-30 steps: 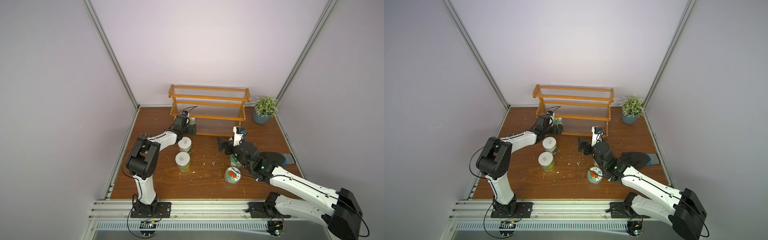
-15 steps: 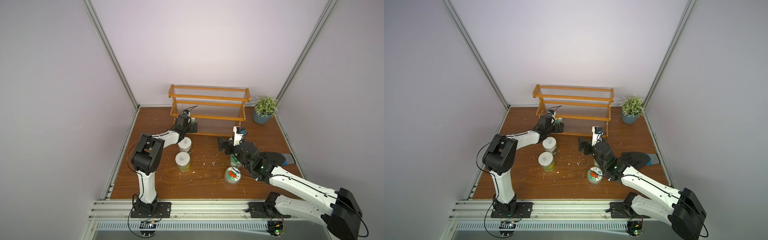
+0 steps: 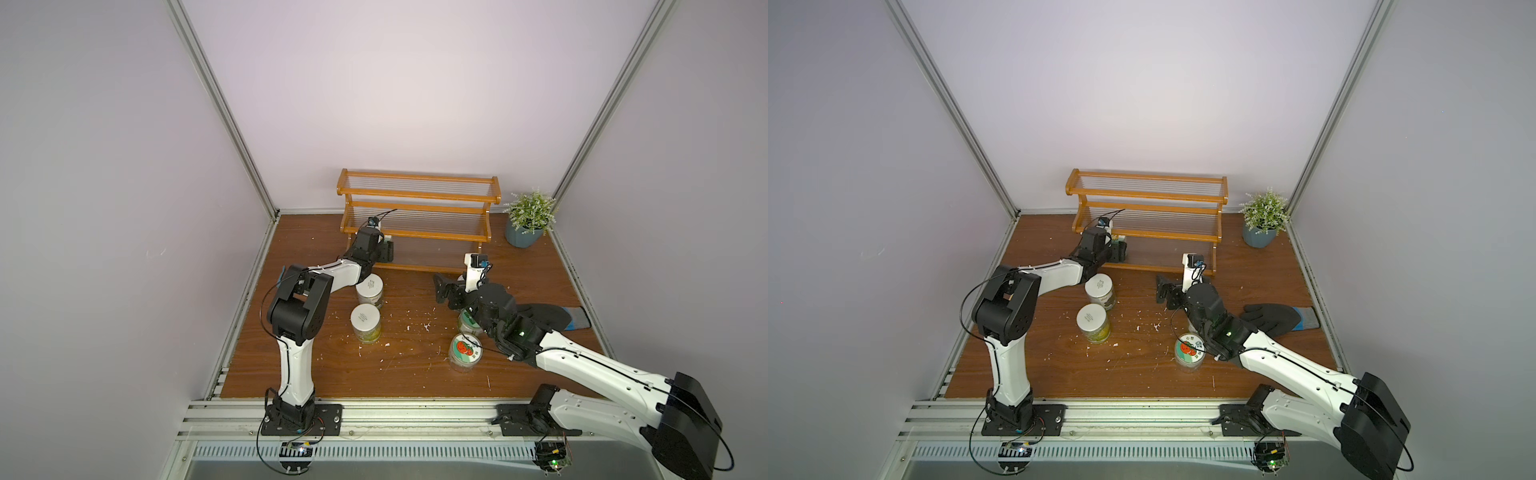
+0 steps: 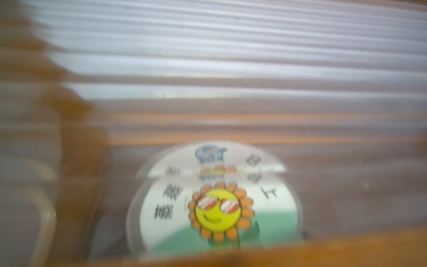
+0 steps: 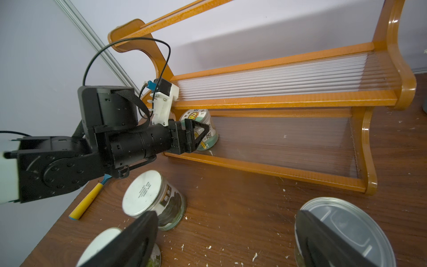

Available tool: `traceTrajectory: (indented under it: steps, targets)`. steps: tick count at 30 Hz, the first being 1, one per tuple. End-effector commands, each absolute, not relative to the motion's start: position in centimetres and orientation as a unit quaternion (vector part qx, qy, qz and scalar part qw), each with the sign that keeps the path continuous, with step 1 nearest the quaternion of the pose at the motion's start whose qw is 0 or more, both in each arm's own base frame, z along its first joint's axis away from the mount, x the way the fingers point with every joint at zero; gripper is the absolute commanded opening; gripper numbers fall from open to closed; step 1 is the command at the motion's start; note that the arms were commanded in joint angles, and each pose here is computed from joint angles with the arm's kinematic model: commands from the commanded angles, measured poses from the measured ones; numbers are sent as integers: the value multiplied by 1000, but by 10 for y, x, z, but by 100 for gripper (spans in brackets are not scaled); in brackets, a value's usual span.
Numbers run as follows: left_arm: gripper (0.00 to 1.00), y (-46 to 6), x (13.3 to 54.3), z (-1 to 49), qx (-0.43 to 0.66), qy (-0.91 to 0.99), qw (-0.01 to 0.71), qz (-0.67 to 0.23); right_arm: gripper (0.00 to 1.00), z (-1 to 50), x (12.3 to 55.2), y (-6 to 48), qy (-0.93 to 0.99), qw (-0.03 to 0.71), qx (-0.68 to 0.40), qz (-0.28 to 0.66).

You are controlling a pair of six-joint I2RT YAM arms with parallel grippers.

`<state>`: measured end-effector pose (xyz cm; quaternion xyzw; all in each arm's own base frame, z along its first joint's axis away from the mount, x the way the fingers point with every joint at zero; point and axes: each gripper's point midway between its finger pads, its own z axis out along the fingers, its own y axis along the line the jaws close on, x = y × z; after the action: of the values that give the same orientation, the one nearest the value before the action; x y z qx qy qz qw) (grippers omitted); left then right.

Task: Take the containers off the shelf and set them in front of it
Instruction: 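Pick up a container from the shelf.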

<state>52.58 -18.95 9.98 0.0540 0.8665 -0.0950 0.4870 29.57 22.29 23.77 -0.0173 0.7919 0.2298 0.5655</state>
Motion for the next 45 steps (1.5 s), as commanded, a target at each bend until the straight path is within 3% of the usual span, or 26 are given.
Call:
traceTrajectory:
  steps: [1,8,21,45]
  targets:
    - [73,-194,529,95,55,868,484,-93,99,251,297,224,777,580,-16,245]
    - [63,-195,527,106,62,863,492,-98,99,252,296,223,776,581,-13,245]
    - [62,-196,514,155,81,843,520,-106,99,254,295,222,773,583,-10,251]
    - [62,-225,463,176,119,841,502,-160,99,264,288,214,769,586,-4,257]
